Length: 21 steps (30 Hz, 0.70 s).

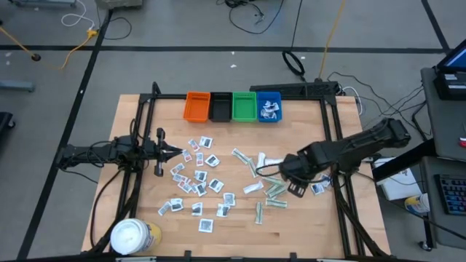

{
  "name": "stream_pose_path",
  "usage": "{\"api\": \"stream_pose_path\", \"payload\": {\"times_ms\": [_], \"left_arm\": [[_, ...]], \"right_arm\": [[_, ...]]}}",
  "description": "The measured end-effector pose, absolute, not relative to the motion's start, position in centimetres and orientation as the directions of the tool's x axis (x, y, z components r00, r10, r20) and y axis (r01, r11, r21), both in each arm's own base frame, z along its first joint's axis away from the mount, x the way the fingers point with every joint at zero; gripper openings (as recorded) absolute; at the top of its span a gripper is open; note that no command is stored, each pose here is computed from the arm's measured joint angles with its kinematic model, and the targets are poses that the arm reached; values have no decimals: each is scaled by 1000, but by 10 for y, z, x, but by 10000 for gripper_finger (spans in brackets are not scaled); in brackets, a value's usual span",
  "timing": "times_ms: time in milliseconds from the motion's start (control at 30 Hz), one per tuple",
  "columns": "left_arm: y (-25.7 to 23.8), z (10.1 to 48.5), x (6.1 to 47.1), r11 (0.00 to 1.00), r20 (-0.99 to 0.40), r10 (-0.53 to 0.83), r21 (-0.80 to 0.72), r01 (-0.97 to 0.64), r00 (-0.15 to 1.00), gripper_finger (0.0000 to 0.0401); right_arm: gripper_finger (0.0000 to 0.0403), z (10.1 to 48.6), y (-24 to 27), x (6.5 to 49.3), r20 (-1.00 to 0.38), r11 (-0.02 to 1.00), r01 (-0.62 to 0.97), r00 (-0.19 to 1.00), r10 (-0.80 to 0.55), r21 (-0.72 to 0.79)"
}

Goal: Pick & Place First Aid Supplies
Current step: Put the blue packet into the blue bin

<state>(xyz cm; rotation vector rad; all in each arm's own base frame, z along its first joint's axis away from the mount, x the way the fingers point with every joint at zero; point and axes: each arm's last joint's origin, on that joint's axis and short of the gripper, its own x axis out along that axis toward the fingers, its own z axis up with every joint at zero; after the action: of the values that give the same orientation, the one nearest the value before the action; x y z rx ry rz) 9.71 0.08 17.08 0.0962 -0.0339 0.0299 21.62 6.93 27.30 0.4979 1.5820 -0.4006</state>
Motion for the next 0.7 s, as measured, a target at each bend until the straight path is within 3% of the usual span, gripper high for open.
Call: {"api": "stream_pose_path", "payload": {"times_ms": [467,700], "left_arm": [[1,171,97,995,35,28,96,-32,999,37],[1,171,97,995,36,28,95,-32,999,37]], "right_arm": [[132,257,69,156,-988,664,746,-74,138,37],[132,223,69,151,-976,574,819,-120,180,5]]}}
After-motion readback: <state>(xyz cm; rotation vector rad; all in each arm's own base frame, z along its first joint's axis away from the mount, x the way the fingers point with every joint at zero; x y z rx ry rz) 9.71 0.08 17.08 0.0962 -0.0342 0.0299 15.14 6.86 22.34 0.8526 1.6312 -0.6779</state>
